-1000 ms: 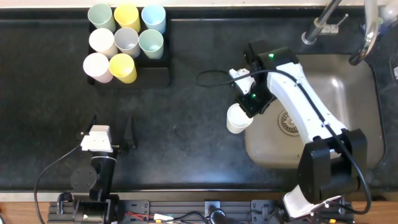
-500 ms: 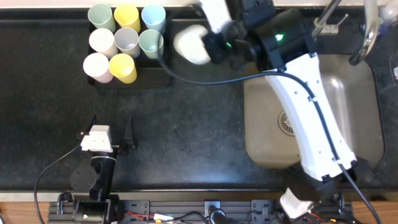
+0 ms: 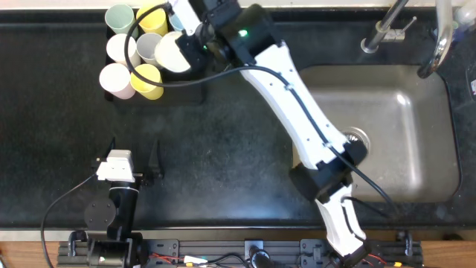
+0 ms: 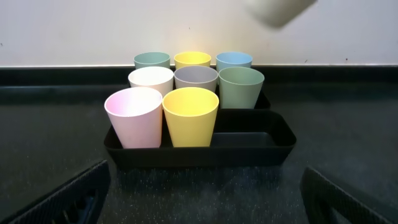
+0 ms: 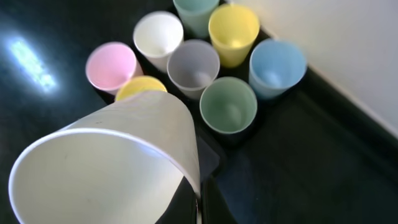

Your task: Store Cups

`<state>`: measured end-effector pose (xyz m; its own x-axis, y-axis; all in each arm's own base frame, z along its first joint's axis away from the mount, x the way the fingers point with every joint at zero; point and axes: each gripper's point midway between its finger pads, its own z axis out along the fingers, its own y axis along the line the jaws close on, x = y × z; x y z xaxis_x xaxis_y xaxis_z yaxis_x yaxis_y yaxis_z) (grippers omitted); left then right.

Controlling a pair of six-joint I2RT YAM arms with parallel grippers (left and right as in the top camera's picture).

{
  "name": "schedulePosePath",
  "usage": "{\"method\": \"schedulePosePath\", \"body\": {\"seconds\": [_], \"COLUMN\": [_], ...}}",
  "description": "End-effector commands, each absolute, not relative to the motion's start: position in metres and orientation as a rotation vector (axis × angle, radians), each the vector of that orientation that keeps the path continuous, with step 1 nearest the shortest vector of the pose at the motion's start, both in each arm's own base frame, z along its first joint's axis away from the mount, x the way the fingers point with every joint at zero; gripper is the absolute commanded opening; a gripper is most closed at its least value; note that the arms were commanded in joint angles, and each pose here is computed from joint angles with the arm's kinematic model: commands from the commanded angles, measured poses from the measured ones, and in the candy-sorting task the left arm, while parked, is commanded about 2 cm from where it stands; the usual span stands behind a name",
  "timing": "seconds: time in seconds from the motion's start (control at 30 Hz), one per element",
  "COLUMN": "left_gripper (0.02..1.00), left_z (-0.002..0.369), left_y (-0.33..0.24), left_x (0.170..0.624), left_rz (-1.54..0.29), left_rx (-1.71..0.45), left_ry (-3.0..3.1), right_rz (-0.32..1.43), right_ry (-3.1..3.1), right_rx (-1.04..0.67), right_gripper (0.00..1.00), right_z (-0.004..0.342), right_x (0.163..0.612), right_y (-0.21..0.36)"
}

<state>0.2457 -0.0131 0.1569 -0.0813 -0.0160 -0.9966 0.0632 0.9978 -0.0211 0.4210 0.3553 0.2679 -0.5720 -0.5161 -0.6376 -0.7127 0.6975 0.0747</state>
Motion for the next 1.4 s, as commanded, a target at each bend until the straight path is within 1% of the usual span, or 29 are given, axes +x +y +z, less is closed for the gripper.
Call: {"method": "schedulePosePath", "body": {"seconds": [0.03, 0.27, 0.63, 0.87, 1.17, 1.4], "left_gripper": [1.0, 1.0, 1.0, 1.0, 0.998, 1.0], "left_z": [0.157, 0.157, 0.157, 0.157, 0.157, 0.157], "left_y": [-0.015, -0.015, -0.015, -0.015, -0.015, -0.015], "left_x": [0.245, 0.245, 0.245, 0.245, 0.245, 0.245], "left_rz": [-0.062, -0.062, -0.062, -0.062, -0.062, -0.062], "left_rx": [0.061, 0.061, 0.061, 0.061, 0.061, 0.061], "left_ry": [1.645, 1.645, 1.645, 1.645, 1.645, 1.645], "right_rz": [0.415, 0.382, 0.268, 0.197, 0.156, 0.143], "right_ry": [2.333, 2.406, 2.475, 2.483, 2.5, 2.478], "right_rx": [-0.933, -0.982, -1.041, -1.095, -1.131, -1.17], "right_gripper": [0.042, 0.045, 0.042, 0.042, 0.042, 0.042], "right_z": [0.254, 0.217, 0.177, 0.16, 0.141, 0.14], "right_x": [0.425, 0.423, 0.426, 0.429, 0.429, 0.43], "right_y": [0.363, 0.369, 0.364, 0.359, 0.361, 0.363]}}
